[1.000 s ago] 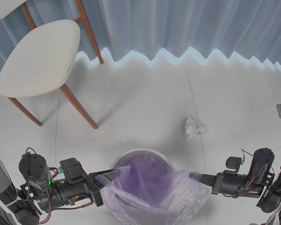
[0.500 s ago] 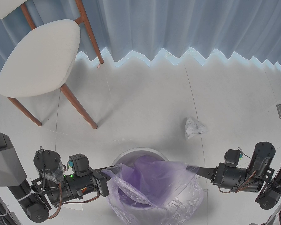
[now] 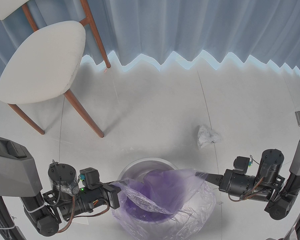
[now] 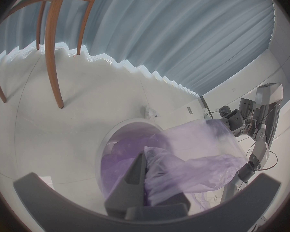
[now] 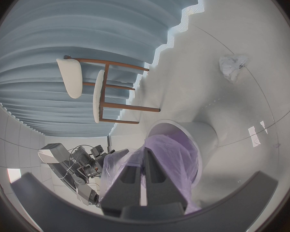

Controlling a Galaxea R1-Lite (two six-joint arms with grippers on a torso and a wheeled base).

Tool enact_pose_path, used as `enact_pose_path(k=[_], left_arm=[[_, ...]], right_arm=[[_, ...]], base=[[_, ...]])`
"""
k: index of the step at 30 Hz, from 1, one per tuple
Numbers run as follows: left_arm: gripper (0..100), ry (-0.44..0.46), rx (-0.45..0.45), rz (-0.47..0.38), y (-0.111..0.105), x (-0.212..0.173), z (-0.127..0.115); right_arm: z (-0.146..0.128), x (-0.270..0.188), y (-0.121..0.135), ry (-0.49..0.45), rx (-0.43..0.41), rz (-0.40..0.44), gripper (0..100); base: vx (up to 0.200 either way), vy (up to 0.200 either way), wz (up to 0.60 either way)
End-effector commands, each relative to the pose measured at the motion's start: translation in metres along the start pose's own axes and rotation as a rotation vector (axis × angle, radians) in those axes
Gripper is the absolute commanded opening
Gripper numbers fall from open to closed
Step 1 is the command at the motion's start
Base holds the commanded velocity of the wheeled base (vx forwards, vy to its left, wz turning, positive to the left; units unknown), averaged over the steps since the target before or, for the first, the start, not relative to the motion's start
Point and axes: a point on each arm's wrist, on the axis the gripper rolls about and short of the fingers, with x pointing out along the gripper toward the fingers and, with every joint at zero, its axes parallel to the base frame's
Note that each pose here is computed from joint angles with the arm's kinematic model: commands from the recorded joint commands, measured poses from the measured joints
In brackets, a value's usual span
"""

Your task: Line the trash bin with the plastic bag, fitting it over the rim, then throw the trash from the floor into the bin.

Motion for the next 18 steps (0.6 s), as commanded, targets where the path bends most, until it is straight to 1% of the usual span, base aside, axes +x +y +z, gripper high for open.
enact_pose_path(k=[1, 7, 12, 13, 18], left_arm=[[0, 0.018, -0.005, 0.006, 0.002, 0.002, -0.004], [0, 0.018, -0.021, 0.019, 0.006, 0.005, -0.004], [0, 0.006, -0.025, 0.023, 0.008, 0.005, -0.001], [0, -0.003, -0.045, 0.024, 0.010, 0.005, 0.001], [0, -0.013, -0.071, 0.027, 0.012, 0.007, 0.003]], right_arm=[[-0.004, 0.006, -0.007, 0.019, 0.008, -0.011, 0], [0.006, 0.019, -0.006, -0.013, -0.015, 0.017, 0], [0.012, 0.031, -0.012, -0.029, -0.023, 0.021, 0], [0.016, 0.039, -0.013, -0.039, -0.034, 0.034, 0], [0.029, 0.053, -0.009, -0.061, -0.056, 0.057, 0]], base=[[0.000, 0.000, 0.00], [0.000, 0.000, 0.00], [0.000, 0.000, 0.00], [0.000, 0.000, 0.00], [0.000, 0.000, 0.00]])
